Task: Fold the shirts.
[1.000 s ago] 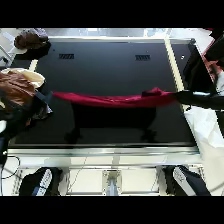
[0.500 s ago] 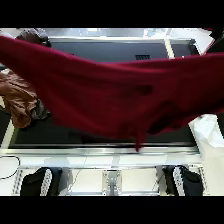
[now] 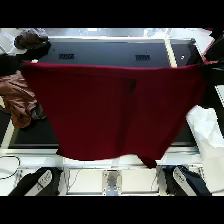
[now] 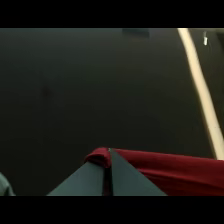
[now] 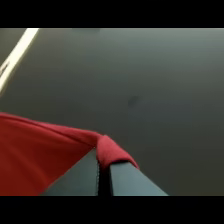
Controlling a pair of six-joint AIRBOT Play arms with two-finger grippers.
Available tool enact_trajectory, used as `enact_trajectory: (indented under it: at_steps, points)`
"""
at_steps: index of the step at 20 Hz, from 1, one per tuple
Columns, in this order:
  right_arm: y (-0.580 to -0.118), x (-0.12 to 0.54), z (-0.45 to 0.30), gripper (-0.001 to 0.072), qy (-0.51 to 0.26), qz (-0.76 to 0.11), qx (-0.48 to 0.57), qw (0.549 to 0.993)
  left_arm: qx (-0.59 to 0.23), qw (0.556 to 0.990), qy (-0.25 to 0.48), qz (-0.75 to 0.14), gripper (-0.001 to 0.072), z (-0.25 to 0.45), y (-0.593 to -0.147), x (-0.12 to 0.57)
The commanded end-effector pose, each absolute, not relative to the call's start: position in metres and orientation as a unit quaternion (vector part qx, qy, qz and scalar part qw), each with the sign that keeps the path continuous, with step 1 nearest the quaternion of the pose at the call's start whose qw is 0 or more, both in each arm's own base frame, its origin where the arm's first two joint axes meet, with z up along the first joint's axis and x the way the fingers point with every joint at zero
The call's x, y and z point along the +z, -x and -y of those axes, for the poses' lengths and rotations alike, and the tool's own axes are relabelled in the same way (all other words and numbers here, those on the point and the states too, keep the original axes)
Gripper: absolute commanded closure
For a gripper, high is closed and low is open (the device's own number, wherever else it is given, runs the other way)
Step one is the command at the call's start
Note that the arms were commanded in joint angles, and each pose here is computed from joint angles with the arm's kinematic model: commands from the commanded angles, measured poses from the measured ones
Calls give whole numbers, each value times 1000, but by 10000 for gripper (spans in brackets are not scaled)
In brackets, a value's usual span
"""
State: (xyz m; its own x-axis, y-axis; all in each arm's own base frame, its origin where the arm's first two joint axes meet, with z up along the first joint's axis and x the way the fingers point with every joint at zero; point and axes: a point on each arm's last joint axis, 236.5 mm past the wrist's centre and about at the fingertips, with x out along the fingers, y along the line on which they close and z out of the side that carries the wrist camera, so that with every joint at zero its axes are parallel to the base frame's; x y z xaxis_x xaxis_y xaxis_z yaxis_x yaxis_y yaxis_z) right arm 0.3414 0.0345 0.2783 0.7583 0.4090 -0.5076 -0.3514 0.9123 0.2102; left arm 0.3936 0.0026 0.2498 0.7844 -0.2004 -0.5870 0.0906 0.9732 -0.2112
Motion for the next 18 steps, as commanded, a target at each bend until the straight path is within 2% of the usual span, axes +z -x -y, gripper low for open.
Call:
enact_trajectory:
  at_steps: [1, 6, 10, 14, 18]
  points:
    - [-400, 173, -43, 692, -113, -371, 228, 893, -73, 899, 83, -424, 696, -4, -446, 150]
    - [-515, 97, -29, 693, -135, -343, 148, 918, -43, 938, 93, -331, 697, 0, -551, 111]
    - [-566, 59, -39, 693, -145, -362, 155, 908, -37, 937, 98, -332, 696, -1, -574, 87]
    - [-559, 31, -47, 693, -128, -410, 169, 887, -30, 917, 46, -395, 695, -11, -558, 52]
    - [-491, 10, -17, 694, -36, -534, 140, 833, -23, 877, -9, -479, 695, -25, -523, 23]
